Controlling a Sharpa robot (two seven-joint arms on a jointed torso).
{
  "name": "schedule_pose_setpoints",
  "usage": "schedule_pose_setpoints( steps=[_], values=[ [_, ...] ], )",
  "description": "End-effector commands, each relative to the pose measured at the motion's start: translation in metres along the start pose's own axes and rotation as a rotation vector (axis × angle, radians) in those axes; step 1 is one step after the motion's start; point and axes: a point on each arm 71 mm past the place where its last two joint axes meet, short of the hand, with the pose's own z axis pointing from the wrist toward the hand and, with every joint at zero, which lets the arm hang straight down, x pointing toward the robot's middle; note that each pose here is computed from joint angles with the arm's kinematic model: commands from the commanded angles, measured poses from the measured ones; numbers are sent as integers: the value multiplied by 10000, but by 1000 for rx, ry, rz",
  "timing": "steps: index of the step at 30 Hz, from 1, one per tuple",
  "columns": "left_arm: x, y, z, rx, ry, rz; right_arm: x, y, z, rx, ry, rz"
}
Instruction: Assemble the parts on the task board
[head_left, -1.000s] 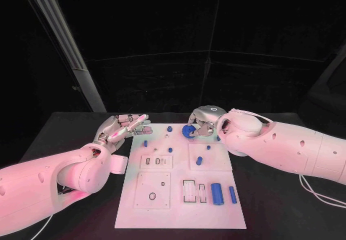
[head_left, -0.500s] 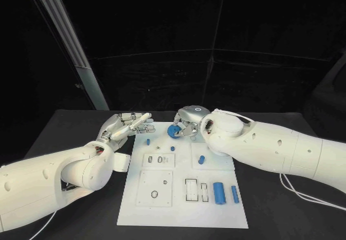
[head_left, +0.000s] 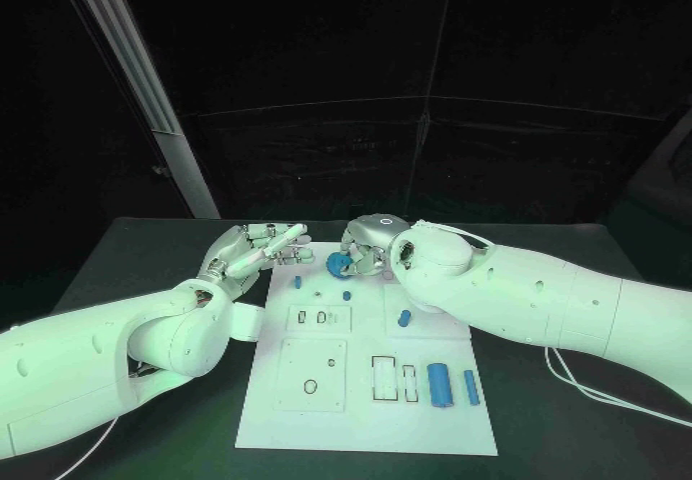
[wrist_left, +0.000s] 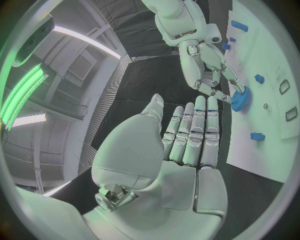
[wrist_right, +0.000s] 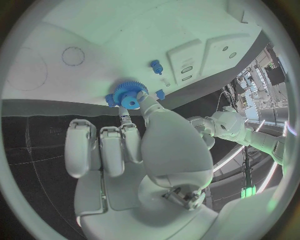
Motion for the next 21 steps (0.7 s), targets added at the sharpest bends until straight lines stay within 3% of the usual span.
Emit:
schedule_pose_setpoints(
  steps=[1, 13, 21],
  values=[
    [17, -14, 4, 7, 16, -3, 31, 6, 14, 4, 39, -15],
    [15, -13, 3, 5, 18, -2, 50, 15, 35, 3, 57, -20],
    [10, -14, 0, 4, 17, 0, 15, -28, -2, 1, 14, -8]
  ],
)
